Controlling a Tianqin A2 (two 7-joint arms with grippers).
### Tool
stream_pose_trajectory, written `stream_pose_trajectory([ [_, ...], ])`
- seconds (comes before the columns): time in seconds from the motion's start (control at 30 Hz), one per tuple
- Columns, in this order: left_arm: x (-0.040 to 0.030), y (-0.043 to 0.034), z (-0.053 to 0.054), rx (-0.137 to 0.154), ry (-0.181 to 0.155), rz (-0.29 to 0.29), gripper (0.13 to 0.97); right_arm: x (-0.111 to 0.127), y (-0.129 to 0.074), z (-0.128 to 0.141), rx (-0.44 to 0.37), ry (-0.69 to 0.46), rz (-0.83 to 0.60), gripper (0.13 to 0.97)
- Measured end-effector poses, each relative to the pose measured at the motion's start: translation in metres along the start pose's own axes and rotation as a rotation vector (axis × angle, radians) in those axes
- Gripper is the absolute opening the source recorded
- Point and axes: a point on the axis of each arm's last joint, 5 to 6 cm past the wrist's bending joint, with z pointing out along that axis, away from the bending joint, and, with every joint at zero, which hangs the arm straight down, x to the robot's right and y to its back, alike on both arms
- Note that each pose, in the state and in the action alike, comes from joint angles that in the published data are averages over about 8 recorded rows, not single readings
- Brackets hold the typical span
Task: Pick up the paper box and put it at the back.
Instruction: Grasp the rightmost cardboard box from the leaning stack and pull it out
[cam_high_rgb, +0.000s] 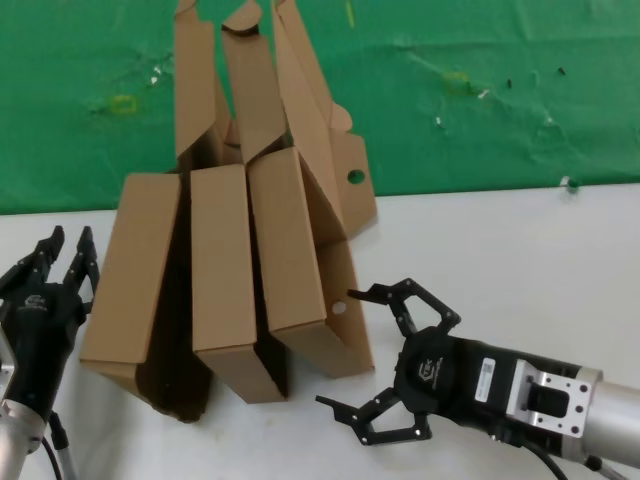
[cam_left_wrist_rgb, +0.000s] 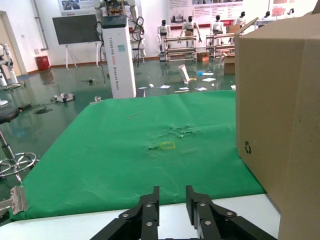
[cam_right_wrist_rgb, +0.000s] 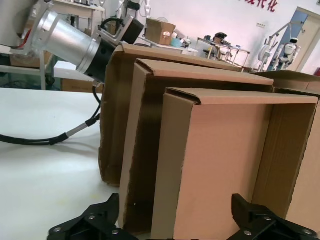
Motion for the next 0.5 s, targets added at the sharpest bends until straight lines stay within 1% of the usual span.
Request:
stream_pose_trajectory([
  [0.03, 0.0000, 0.0000, 0.0000, 0.000, 0.000, 0.000, 0.297, 0.0005, -0.0002, 0.0012, -0.002, -0.001, 0.002, 0.840],
  [0.17, 0.0000, 0.0000, 0.0000, 0.000, 0.000, 0.000, 0.297, 0.0016, -0.0012, 0.0041, -0.008, -0.006, 0.006, 0.765],
  [0.23, 0.0000, 0.0000, 0.0000, 0.000, 0.000, 0.000, 0.269, 0.0014, -0.0018, 0.0046, -0.011, -0.009, 0.006, 0.728],
  [0.37, 0.0000, 0.0000, 0.0000, 0.000, 0.000, 0.000, 0.212, 0.0003, -0.0028, 0.0048, -0.015, -0.014, 0.008, 0.728],
  [0.43, 0.0000, 0.0000, 0.0000, 0.000, 0.000, 0.000, 0.184, -0.0003, -0.0032, 0.0045, -0.017, -0.016, 0.009, 0.673],
  [0.5, 0.0000, 0.0000, 0.0000, 0.000, 0.000, 0.000, 0.179, -0.0009, -0.0033, 0.0042, -0.019, -0.018, 0.011, 0.619],
])
